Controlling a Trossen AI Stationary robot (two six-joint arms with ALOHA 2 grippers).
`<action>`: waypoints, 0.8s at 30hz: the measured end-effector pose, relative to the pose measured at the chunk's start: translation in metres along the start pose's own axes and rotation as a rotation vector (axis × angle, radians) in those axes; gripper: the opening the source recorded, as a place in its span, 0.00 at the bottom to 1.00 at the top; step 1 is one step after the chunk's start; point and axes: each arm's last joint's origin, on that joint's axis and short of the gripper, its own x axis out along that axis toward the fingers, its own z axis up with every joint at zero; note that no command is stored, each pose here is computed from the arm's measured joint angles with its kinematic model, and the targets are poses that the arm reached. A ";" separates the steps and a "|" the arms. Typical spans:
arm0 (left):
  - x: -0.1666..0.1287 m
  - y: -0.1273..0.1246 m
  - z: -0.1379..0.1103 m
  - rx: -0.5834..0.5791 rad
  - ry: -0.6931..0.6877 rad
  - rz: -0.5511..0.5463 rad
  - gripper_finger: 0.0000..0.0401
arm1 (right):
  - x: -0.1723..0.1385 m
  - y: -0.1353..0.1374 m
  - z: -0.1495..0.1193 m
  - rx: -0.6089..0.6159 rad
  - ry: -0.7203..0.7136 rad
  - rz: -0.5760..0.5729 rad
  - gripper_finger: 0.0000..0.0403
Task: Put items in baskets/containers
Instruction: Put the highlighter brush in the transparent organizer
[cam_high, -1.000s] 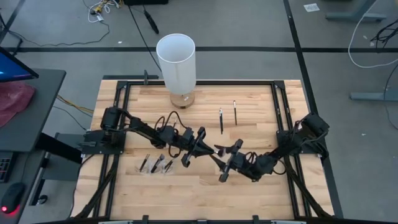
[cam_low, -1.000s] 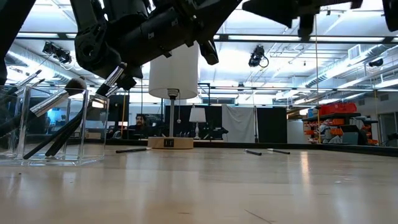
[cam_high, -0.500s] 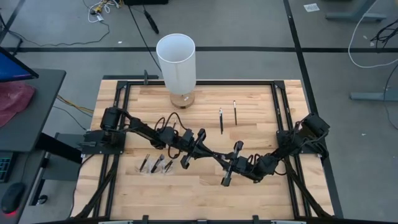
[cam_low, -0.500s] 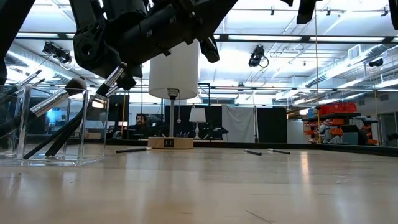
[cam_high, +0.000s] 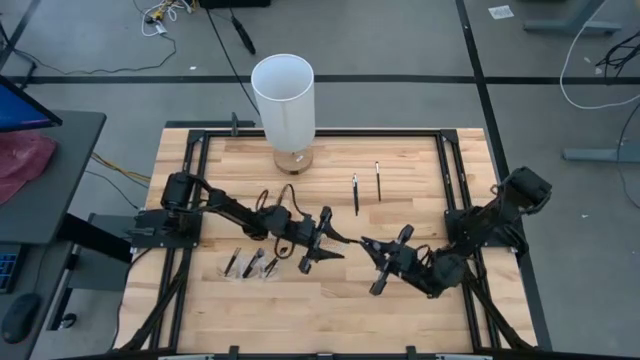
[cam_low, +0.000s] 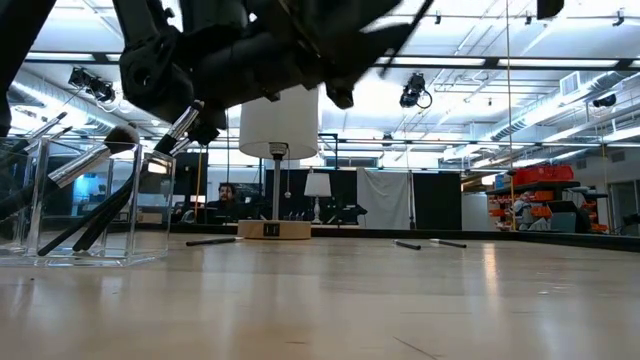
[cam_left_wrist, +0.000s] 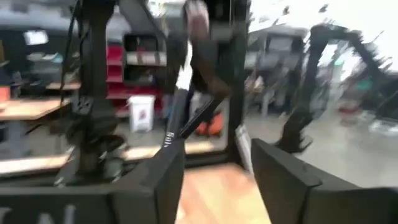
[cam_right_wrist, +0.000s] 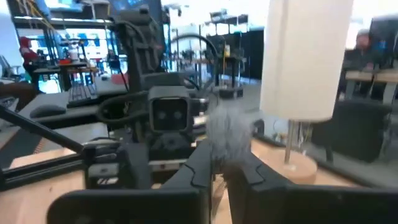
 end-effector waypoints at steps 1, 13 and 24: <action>0.003 -0.001 -0.002 0.012 0.031 0.018 0.50 | 0.000 -0.001 0.000 0.016 0.016 0.003 0.04; 0.040 -0.015 0.008 0.186 0.477 0.142 0.49 | 0.019 -0.018 -0.018 0.133 0.197 0.092 0.04; 0.052 -0.027 0.021 0.243 0.541 0.213 0.46 | 0.028 -0.021 -0.019 0.141 0.221 0.132 0.03</action>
